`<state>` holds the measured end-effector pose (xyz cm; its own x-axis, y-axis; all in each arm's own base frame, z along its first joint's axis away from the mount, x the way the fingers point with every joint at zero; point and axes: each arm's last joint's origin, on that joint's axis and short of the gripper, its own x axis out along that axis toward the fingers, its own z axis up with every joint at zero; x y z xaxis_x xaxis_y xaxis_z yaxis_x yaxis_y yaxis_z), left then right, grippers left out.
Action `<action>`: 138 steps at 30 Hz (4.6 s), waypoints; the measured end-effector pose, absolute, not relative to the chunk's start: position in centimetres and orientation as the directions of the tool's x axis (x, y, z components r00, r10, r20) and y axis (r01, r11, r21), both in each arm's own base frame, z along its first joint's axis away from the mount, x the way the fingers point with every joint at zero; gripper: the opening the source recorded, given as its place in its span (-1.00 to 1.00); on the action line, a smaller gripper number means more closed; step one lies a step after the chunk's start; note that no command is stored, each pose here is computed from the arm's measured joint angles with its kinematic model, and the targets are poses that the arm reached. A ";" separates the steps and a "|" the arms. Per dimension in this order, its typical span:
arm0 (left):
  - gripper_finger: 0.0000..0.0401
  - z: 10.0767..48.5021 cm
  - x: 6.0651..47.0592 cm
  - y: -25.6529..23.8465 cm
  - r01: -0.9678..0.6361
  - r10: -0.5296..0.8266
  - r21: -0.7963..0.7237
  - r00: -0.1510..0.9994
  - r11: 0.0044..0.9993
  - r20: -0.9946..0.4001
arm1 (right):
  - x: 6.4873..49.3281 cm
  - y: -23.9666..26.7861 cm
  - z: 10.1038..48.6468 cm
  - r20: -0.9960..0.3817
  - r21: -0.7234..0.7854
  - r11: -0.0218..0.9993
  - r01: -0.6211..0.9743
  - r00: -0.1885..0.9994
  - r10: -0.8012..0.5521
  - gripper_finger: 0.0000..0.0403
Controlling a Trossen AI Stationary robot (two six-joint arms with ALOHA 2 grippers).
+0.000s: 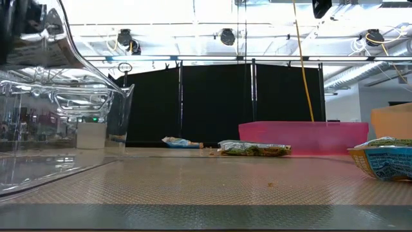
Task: Pick and place Granola Bars by type
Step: Put the yellow granola bar into the transparent bin
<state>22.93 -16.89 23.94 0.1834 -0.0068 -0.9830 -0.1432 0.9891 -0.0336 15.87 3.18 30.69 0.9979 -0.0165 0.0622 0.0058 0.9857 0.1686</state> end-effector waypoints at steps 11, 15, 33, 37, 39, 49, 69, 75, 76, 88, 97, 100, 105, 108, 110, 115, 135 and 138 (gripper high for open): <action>-0.99 22.1 22.1 -18.7 -0.187 -0.078 -0.127 0.247 0.974 -0.966 | 15.9 3.2 30.7 0.062 0.169 0.986 0.006 0.998 -0.016 -0.17; -0.99 21.3 22.0 -19.1 -0.189 -0.109 -0.163 0.269 0.968 -0.957 | 15.9 3.2 30.7 0.062 0.170 0.985 0.006 0.998 -0.016 -0.17; -0.99 17.9 23.4 -21.2 -0.153 -0.142 -0.188 0.267 0.970 -0.953 | 15.9 3.2 30.7 0.063 0.187 0.982 0.005 0.998 -0.017 -0.17; -0.99 17.7 23.4 -21.2 -0.139 -0.156 -0.201 0.281 0.970 -0.947 | 15.9 3.2 30.7 0.062 0.187 0.982 0.005 0.998 -0.017 -0.17; -0.99 17.3 23.4 -21.2 -0.135 -0.177 -0.223 0.285 0.965 -0.942 | 15.9 3.2 30.7 0.065 0.187 0.982 0.004 0.998 -0.017 -0.17; -0.99 16.4 23.2 -21.1 -0.121 -0.212 -0.254 0.278 0.960 -0.937 | 15.9 3.2 30.8 0.070 0.189 0.982 0.003 0.997 -0.017 -0.17; -0.99 15.2 23.3 -20.5 -0.130 -0.275 -0.320 0.280 0.939 -0.920 | 15.9 3.2 30.8 0.070 0.214 0.977 0.001 0.997 -0.017 -0.17; -0.81 15.2 23.3 -20.4 -0.128 -0.274 -0.318 0.276 0.939 -0.921 | 15.9 3.2 30.8 0.070 0.225 0.974 0.000 0.997 -0.016 -0.17; -0.77 15.2 23.3 -20.4 -0.130 -0.274 -0.318 0.275 0.939 -0.922 | 15.9 3.2 30.8 0.070 0.229 0.973 0.000 0.997 -0.016 -0.17; -0.29 16.5 23.1 -19.3 -0.093 -0.286 -0.318 0.257 0.943 -0.923 | 15.9 3.2 30.7 0.068 0.236 0.972 0.000 0.998 -0.017 -0.17; -0.06 20.7 22.5 -16.0 -0.109 -0.316 -0.361 0.300 0.926 -0.900 | 15.9 3.2 30.7 0.066 0.227 0.974 0.001 0.998 -0.016 -0.17; 0.00 22.3 22.3 -14.6 -0.094 -0.315 -0.368 0.350 0.925 -0.882 | 15.9 3.2 30.7 0.066 0.212 0.977 0.002 0.998 -0.017 -0.17; 0.10 24.6 22.0 -12.4 -0.034 -0.287 -0.342 0.467 0.939 -0.836 | 15.9 3.2 30.7 0.067 0.213 0.977 0.002 0.998 -0.016 -0.17; 0.17 25.8 21.8 -10.9 -0.024 -0.245 -0.303 0.527 0.953 -0.814 | 15.9 3.2 30.7 0.068 0.213 0.977 0.002 0.998 -0.017 -0.17; 0.22 26.4 21.6 -9.9 -0.030 -0.203 -0.264 0.560 0.964 -0.803 | 15.9 3.2 30.7 0.068 0.213 0.977 0.001 0.998 -0.016 -0.17; 0.36 27.4 21.3 -7.0 -0.083 -0.067 -0.146 0.604 0.986 -0.794 | 15.9 3.2 30.8 0.072 0.214 0.977 0.003 0.997 -0.019 -0.17; 0.61 33.3 21.6 5.4 -0.174 0.352 0.312 0.588 0.934 -0.728 | 17.1 3.1 30.5 0.076 0.224 0.969 0.109 0.989 -0.129 -0.17; 0.57 34.1 21.6 7.3 -0.181 0.400 0.365 0.570 0.913 -0.718 | 17.4 3.2 30.4 0.081 0.226 0.968 0.109 0.988 -0.130 -0.17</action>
